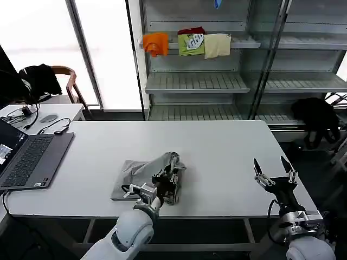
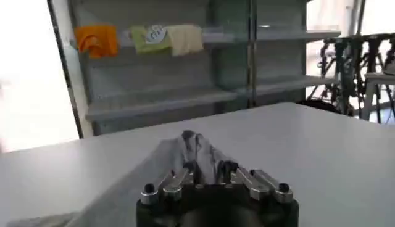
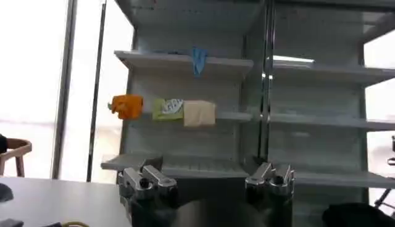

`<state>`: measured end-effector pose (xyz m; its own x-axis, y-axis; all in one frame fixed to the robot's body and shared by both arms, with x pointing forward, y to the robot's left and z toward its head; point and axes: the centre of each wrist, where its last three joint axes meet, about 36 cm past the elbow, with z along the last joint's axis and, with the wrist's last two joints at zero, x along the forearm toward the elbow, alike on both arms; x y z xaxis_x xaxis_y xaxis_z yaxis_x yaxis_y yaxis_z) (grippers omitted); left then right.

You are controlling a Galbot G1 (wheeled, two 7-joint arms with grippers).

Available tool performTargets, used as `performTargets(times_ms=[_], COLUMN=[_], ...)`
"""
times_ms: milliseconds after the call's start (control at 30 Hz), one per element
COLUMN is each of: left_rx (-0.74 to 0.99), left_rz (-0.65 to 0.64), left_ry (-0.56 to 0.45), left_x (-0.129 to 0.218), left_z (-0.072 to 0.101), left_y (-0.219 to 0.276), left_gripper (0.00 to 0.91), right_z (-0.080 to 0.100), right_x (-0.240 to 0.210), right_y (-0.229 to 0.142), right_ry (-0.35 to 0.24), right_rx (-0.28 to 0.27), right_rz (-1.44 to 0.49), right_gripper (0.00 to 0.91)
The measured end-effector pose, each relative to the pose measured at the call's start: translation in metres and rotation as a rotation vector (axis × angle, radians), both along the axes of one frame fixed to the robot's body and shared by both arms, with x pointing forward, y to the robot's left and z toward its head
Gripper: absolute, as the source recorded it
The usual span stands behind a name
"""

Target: Fold and organize the clothes.

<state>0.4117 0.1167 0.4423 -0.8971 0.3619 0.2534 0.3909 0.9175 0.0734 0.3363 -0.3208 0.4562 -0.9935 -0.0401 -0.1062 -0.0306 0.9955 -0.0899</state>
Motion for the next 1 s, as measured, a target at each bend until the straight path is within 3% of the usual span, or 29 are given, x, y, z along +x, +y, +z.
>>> performTargets(times_ms=[267,533,1000], left_rx=[0.019,0.023,0.098], left_rz=[-0.047,-0.038,0.231], left_ry=[-0.107,-0.136,0.014], left_x=[-0.005,-0.011,0.01], left_z=[0.017,0.036,0.01], left_y=[-0.009,0.016,0.158], left_gripper=[0.907,0.907,0.907], right_z=[0.0,0.001,0.002], right_x=[0.001,0.0,0.002], right_y=[0.004,0.002,0.005], right_ry=[0.004,0.004,-0.001], right_rx=[0.001,-0.003,-0.004], right_rz=[0.004,0.004,0.013], right_gripper=[0.907,0.907,0.907])
